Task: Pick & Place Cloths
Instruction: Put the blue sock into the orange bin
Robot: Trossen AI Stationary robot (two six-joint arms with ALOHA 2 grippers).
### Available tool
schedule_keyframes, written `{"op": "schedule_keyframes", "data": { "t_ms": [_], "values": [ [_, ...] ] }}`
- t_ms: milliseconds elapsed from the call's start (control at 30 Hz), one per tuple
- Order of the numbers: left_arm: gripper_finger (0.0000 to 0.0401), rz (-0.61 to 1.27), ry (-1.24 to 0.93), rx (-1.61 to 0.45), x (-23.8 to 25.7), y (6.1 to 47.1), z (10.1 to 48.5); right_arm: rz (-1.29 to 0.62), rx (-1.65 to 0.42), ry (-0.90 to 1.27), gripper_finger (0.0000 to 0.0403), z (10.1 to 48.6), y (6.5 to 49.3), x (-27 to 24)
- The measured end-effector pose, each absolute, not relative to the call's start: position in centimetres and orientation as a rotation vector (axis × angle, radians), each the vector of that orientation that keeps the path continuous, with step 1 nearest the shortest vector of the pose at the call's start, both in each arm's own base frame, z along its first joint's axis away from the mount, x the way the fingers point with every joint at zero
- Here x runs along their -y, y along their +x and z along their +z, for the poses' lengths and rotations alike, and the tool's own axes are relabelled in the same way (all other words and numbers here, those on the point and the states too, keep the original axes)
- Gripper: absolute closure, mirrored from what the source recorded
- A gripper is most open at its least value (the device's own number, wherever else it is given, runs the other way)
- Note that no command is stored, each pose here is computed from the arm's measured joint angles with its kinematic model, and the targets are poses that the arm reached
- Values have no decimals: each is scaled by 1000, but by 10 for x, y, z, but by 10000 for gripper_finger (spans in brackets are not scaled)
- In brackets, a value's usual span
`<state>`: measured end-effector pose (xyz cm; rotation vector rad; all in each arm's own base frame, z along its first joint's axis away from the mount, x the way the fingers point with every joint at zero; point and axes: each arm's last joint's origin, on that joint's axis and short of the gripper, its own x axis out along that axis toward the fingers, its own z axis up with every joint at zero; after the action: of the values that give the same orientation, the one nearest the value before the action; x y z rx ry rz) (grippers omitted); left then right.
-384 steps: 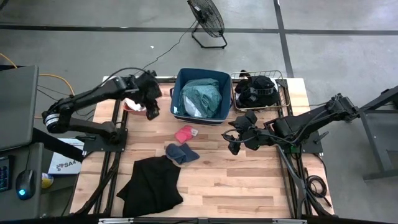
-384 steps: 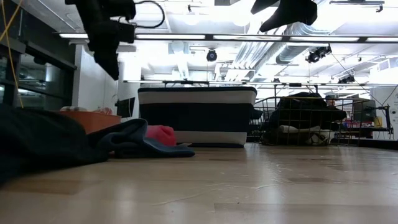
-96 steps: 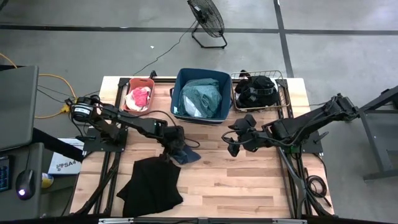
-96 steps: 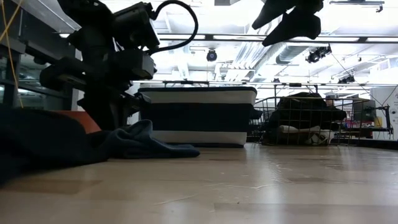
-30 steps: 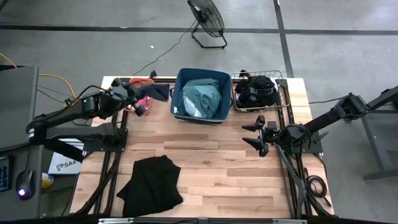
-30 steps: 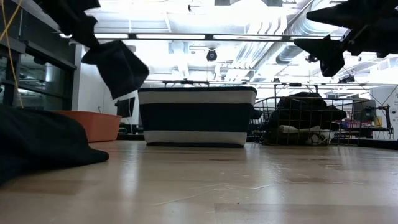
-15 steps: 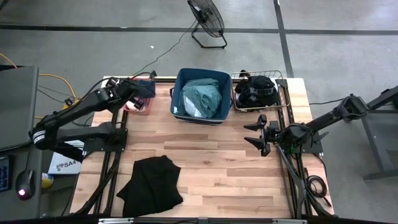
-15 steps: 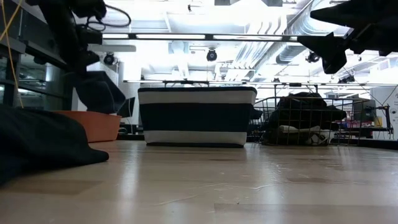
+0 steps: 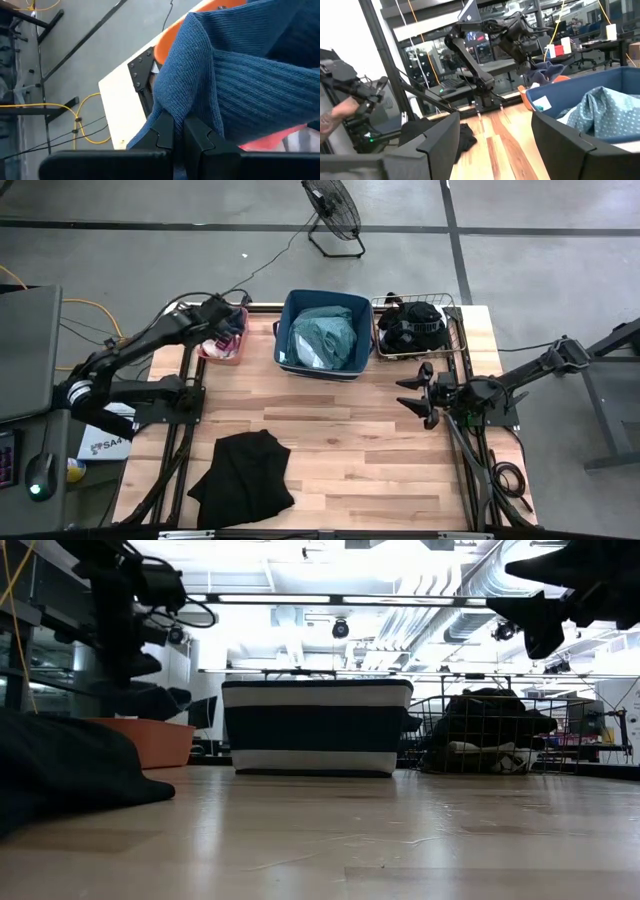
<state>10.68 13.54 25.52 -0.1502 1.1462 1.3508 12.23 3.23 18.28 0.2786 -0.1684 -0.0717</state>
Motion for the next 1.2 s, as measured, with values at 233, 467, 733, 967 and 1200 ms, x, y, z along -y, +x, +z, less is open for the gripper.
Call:
{"op": "schedule_keyframes", "data": {
  "t_ms": [233,467,733,967,1200],
  "values": [
    [396,1189,-230,-1123,-133,115,252,-75,165,283,165,182,122,-32],
    [396,1192,-267,-1199,-143,120,239,-65,162,272,165,182,122,-33],
    [396,1137,-323,-1379,-165,134,204,-65,160,269,165,182,122,-33],
    [393,1124,-347,-1493,-176,139,180,-66,154,266,165,181,123,-33],
    [313,1106,-330,-1460,-175,138,187,-67,145,262,165,180,123,-33]
  ]
}}
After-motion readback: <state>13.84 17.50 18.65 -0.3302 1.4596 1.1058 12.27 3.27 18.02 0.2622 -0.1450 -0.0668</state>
